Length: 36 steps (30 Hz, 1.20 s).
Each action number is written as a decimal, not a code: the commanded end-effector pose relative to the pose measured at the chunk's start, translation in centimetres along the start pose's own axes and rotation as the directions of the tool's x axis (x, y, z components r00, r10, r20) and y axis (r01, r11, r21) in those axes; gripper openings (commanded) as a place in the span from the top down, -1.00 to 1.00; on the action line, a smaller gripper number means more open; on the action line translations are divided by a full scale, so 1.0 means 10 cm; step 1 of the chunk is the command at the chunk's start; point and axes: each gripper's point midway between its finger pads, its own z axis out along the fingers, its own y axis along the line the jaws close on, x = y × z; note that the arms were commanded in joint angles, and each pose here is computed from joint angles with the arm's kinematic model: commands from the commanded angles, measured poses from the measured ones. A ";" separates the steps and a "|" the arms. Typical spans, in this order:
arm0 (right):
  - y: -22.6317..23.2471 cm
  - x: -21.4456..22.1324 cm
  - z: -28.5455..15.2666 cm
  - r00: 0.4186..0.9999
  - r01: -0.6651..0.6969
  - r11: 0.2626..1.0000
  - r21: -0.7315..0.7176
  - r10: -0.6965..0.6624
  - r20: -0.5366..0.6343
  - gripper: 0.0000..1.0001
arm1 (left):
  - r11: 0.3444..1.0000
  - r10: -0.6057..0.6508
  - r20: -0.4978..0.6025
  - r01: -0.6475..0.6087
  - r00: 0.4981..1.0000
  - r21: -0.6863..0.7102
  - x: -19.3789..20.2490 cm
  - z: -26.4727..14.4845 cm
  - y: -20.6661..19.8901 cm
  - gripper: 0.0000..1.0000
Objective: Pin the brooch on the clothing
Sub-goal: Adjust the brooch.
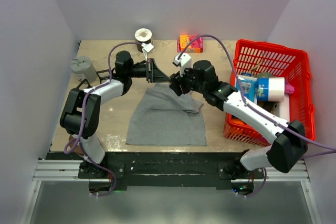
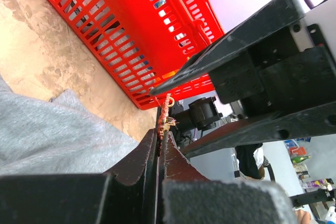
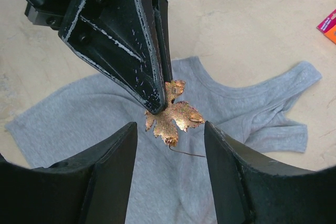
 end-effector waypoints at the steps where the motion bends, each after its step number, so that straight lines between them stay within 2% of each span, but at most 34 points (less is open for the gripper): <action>1: 0.04 -0.05 0.06 0.999 -0.033 0.999 -0.018 0.033 0.017 -0.12 | 0.996 0.082 0.014 -0.082 0.997 0.035 -0.10 0.00 -0.24 1.00; 12: 0.02 0.01 0.08 0.994 -0.111 0.994 0.011 0.111 0.005 0.10 | 0.996 0.085 0.028 -0.086 0.996 0.030 -0.11 0.00 -0.24 1.00; 16: 0.03 0.03 0.10 0.987 -0.158 0.987 0.022 0.158 0.001 0.38 | 0.995 0.095 0.035 -0.096 0.995 0.027 -0.12 0.00 -0.24 1.00; 22: 0.00 0.05 0.09 0.974 -0.225 0.973 0.053 0.226 -0.001 0.63 | 0.993 0.116 0.070 -0.117 0.991 0.010 -0.15 0.00 -0.23 1.00; 28: -0.05 0.15 0.11 0.950 -0.309 0.945 0.108 0.311 -0.007 0.97 | 0.988 0.152 0.137 -0.154 0.979 -0.002 -0.21 -0.03 -0.30 1.00; 36: -0.14 0.17 0.08 0.894 -0.448 0.877 0.171 0.443 0.068 1.00 | 0.988 0.151 0.223 -0.156 0.963 0.005 -0.16 0.01 -0.36 1.00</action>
